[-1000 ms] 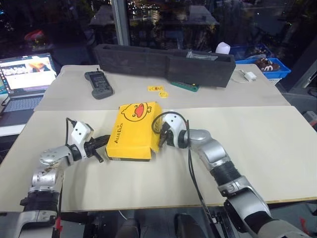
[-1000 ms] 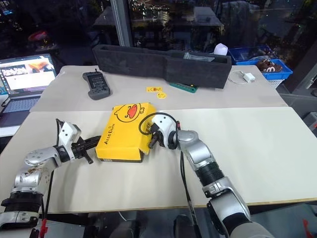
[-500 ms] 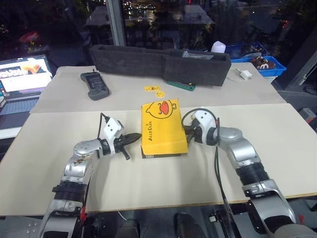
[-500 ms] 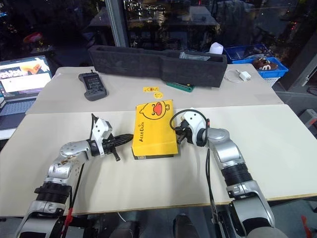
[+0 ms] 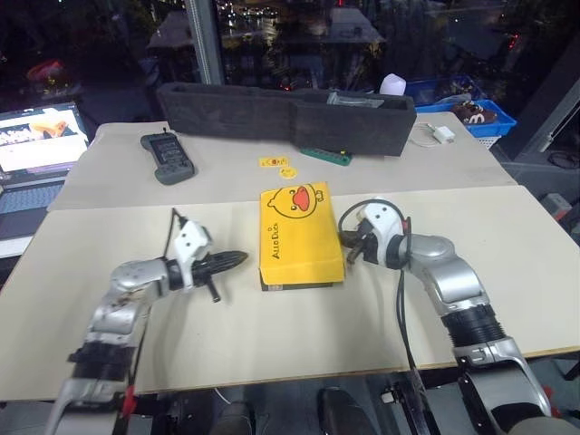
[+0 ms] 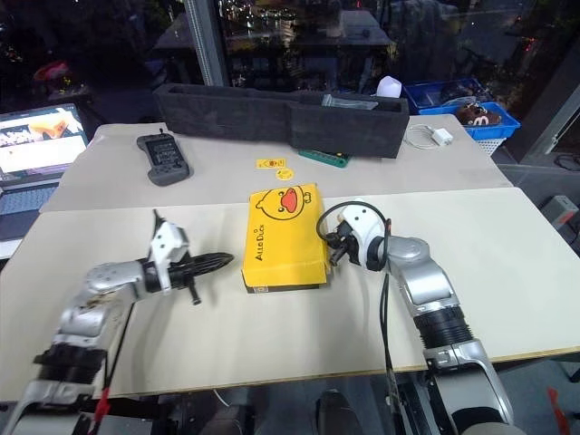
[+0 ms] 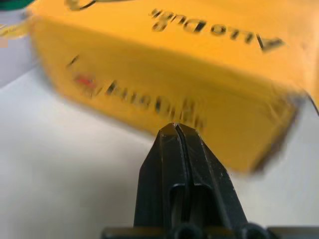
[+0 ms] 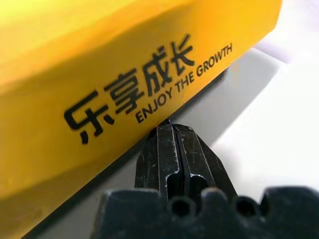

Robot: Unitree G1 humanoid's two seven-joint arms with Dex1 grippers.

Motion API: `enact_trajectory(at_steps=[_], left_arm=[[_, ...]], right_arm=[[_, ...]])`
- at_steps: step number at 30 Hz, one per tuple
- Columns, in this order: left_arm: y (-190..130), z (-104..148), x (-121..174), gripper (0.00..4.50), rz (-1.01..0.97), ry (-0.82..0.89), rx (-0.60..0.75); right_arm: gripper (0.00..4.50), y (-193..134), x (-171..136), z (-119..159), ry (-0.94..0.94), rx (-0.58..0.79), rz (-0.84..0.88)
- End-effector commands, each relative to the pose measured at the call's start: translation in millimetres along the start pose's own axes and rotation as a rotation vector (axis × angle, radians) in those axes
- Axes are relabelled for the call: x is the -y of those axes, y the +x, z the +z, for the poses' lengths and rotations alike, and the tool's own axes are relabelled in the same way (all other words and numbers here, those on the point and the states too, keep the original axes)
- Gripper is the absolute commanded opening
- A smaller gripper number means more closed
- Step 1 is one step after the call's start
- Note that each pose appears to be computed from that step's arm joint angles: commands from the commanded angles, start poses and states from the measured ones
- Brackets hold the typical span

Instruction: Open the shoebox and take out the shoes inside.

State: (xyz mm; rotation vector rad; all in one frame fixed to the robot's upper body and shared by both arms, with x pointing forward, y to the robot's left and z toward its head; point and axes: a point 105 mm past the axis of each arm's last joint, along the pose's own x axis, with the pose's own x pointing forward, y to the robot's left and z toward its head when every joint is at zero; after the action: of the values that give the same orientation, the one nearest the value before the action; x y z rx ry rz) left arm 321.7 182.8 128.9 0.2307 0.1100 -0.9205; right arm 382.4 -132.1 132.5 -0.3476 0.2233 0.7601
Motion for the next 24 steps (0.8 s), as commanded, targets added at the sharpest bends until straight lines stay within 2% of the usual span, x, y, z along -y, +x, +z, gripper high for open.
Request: enact_trajectory(at_steps=[1,5,8,12,19,24], left_arm=[[-20.7,26.9,8.1,0.01,0.004,-0.014,0.089],[-47.8,20.3,33.6,0.01,-0.038,-0.059,0.042],[-61.6,14.5,47.2,0.01,0.004,-0.102,0.055],[-75.4,6.1,69.1,0.01,-0.008,-0.116,0.032],[-70.7,18.8,73.3,0.01,0.02,-0.072,0.102],[-61.2,16.7,80.7,0.01,0.007,-0.037,0.131]], right_arm=[[0.0,-11.6,11.0,11.0,-0.036,0.038,-0.027],[0.0,-25.6,21.6,2.0,-0.053,0.005,-0.032],[0.0,-36.9,25.4,-6.8,-0.061,-0.022,-0.009],[0.0,-35.1,19.6,-16.0,-0.068,-0.051,0.06],[0.0,-17.1,8.7,-23.7,-0.046,-0.053,0.137],[0.0,-4.7,-2.6,-4.9,-0.031,0.01,0.197]])
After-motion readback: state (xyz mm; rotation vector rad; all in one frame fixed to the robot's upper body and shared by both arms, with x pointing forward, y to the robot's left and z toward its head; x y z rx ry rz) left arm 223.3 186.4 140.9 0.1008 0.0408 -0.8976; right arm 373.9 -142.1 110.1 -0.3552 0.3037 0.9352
